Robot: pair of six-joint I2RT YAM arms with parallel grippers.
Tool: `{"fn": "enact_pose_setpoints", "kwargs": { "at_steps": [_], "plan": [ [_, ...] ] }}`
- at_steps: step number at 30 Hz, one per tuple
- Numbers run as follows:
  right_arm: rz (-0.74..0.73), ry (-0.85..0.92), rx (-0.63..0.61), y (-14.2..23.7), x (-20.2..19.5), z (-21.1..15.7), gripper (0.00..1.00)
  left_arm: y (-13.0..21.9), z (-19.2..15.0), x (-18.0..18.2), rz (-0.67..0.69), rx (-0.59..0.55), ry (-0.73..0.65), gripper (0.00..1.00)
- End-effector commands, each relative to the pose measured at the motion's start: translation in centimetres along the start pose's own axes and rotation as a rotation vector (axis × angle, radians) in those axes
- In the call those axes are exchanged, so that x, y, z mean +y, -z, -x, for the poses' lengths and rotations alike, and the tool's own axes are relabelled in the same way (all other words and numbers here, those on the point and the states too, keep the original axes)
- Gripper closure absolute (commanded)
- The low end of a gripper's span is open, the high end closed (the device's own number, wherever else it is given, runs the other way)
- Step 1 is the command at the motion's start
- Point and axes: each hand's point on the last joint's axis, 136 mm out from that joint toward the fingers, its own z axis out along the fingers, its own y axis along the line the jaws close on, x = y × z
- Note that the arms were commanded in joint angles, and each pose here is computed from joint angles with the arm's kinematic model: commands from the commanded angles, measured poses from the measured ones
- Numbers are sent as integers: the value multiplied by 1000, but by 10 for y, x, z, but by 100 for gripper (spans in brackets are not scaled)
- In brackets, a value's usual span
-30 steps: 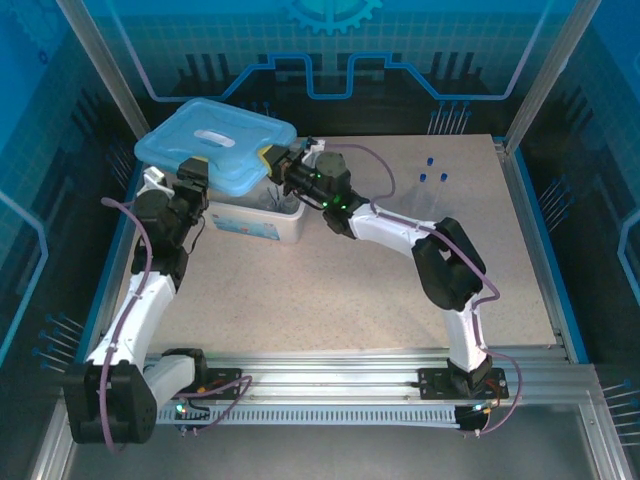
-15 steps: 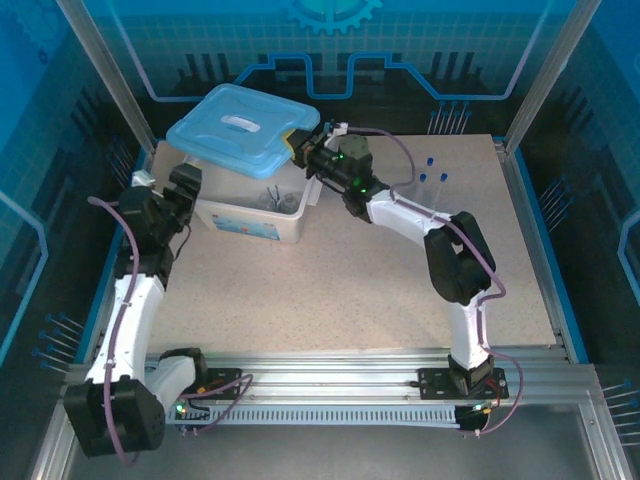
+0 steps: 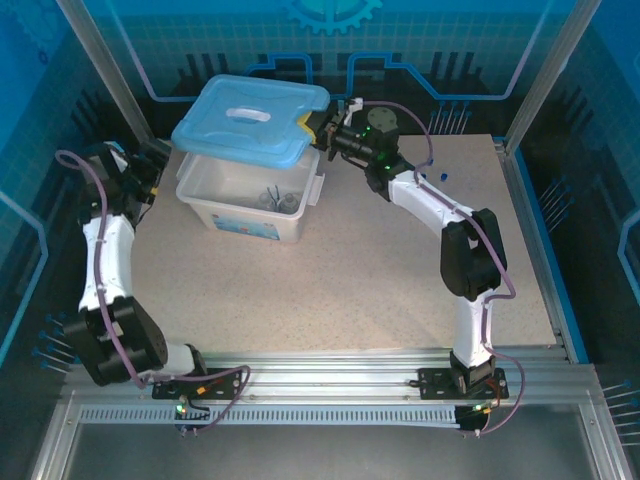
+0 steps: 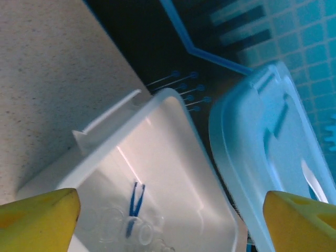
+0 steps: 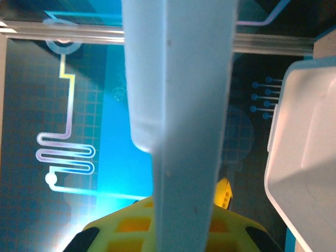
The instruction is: Organize the chemistry lab equipment
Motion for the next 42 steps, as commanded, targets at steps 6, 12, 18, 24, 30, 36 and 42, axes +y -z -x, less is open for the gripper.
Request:
{"fn": "enact_pose_setpoints", "kwargs": {
  "at_steps": [6,12,18,24,30,36,42],
  "plan": [
    [31,47,155,0,14,-23,95,-18,9,17,16,96,-28,23],
    [6,18,153,-1,-5,-27,95,-35,22,20,-10,144,8,26],
    [-1,-8,153,-6,-21,-26,95,-50,34,18,-19,149,21,27],
    [-13,-31,150,-15,-33,-26,95,-69,35,25,-5,155,5,27],
    [-34,-55,165,-20,-50,-32,95,-94,27,36,22,193,-16,25],
    [-45,-65,157,-19,-62,-30,95,-120,15,46,34,238,-21,25],
    [-52,-73,150,-15,-72,-24,94,-136,6,49,46,260,-32,25]
  ]
}}
